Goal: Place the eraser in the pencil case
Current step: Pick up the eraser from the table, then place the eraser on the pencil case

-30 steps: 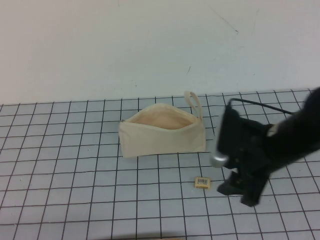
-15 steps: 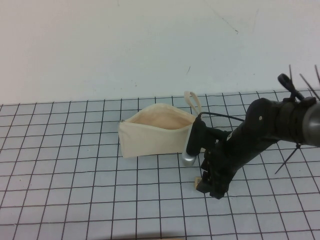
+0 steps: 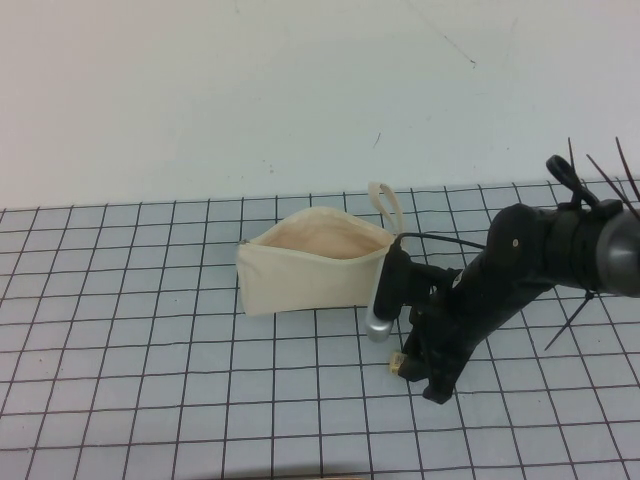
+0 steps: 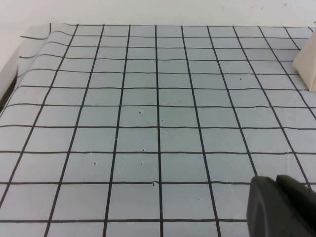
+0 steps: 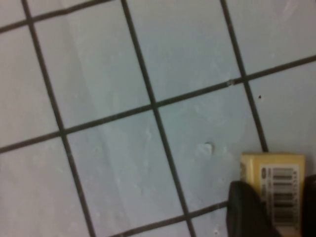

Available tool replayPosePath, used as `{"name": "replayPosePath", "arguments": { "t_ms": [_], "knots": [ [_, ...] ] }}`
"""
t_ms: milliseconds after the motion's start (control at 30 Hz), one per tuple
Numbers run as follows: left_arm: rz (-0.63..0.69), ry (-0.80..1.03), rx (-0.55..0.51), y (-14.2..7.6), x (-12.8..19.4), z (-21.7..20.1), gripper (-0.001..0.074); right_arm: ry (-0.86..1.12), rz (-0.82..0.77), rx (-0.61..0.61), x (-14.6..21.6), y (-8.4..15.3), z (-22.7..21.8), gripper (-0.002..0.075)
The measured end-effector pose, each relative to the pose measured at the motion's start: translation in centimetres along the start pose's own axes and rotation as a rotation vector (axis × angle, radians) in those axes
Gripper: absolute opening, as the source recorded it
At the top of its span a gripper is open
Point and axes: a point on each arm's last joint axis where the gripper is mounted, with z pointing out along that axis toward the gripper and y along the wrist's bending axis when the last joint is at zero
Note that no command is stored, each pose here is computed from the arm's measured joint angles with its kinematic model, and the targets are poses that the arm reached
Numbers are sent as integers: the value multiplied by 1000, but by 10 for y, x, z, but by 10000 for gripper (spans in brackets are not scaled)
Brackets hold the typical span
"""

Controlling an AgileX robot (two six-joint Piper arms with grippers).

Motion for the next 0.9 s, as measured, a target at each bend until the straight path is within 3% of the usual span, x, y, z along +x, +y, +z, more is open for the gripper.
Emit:
{"name": "replayPosePath", "arguments": {
  "t_ms": [300, 533, 700, 900],
  "knots": [
    [0, 0, 0, 0, 0, 0, -1, 35, -6, -99, -1, 7, -8, 202],
    [0, 0, 0, 0, 0, 0, -1, -50, 5, -158, -36, 2, -58, 202],
    [0, 0, 0, 0, 0, 0, -1, -249, 17, -56, -75, -15, -98, 202],
    [0, 0, 0, 0, 0, 0, -2, -446, 52, 195, -98, -39, -116, 210]
  ]
}}
